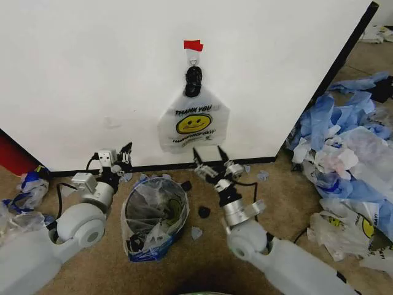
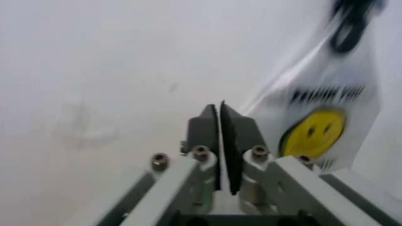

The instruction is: Pick up the garbage bag from the wall and place it over the trash bin.

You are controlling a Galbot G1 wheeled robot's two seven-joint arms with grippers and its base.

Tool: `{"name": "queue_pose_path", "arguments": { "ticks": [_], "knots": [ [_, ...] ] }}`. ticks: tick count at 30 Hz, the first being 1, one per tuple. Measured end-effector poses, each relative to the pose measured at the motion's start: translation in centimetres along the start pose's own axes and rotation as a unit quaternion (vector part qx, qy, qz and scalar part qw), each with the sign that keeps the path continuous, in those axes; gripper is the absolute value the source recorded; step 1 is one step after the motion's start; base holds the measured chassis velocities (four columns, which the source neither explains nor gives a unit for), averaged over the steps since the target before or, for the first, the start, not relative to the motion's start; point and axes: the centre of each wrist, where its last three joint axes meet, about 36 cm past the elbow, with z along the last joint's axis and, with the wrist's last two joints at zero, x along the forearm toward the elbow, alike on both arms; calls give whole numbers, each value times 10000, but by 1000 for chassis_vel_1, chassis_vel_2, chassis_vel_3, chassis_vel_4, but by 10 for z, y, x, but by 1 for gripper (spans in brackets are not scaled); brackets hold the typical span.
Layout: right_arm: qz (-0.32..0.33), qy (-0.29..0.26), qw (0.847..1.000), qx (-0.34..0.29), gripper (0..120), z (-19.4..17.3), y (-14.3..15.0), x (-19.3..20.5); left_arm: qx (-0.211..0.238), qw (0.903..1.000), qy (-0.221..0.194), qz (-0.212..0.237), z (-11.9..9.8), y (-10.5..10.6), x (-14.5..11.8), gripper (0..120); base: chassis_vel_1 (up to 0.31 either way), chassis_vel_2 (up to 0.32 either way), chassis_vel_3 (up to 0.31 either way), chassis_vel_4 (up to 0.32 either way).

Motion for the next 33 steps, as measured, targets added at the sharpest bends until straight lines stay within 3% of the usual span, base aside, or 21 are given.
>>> {"name": "queue_pose_path", "arguments": {
  "ticks": [4, 8, 13, 17, 19, 23, 24, 25, 33],
  "knots": [
    [67, -306, 9992, 238, 100, -17, -13, -7, 65, 9989, -472, -52, 5, -7, 3, 16, 0, 0, 0, 0],
    [243, -753, 9943, 711, 100, -49, -37, -9, -97, 9951, -930, -310, 14, -5, 23, 34, 0, 0, 0, 0],
    [299, -974, 9896, 1017, 100, -68, -52, -6, -402, 9924, -1021, -564, 16, 3, 48, 50, 0, 0, 0, 0],
    [444, -1222, 9807, 1462, 100, -90, -68, 4, -970, 9818, -1192, -1114, 9, 24, 77, 67, 0, 0, 0, 0],
    [482, -1259, 9787, 1549, 100, -93, -71, 7, -1024, 9803, -1222, -1167, 8, 26, 79, 70, 0, 0, 0, 0],
    [926, -1394, 9537, 2500, 100, -121, -94, 35, -1112, 9720, -1391, -1534, 3, 27, 94, 88, 0, 0, 0, 0],
    [926, -1394, 9537, 2500, 100, -121, -94, 35, -1112, 9720, -1391, -1534, 3, 27, 94, 88, 0, 0, 0, 0],
    [1173, -1274, 9417, 2884, 100, -128, -99, 60, -1137, 9685, -1426, -1693, 4, 24, 101, 96, 0, 0, 0, 0],
    [1669, -981, 9286, 3164, 100, -121, -92, 124, -1301, 9602, -1487, -1975, 18, 20, 119, 100, 0, 0, 0, 0]
  ]
}}
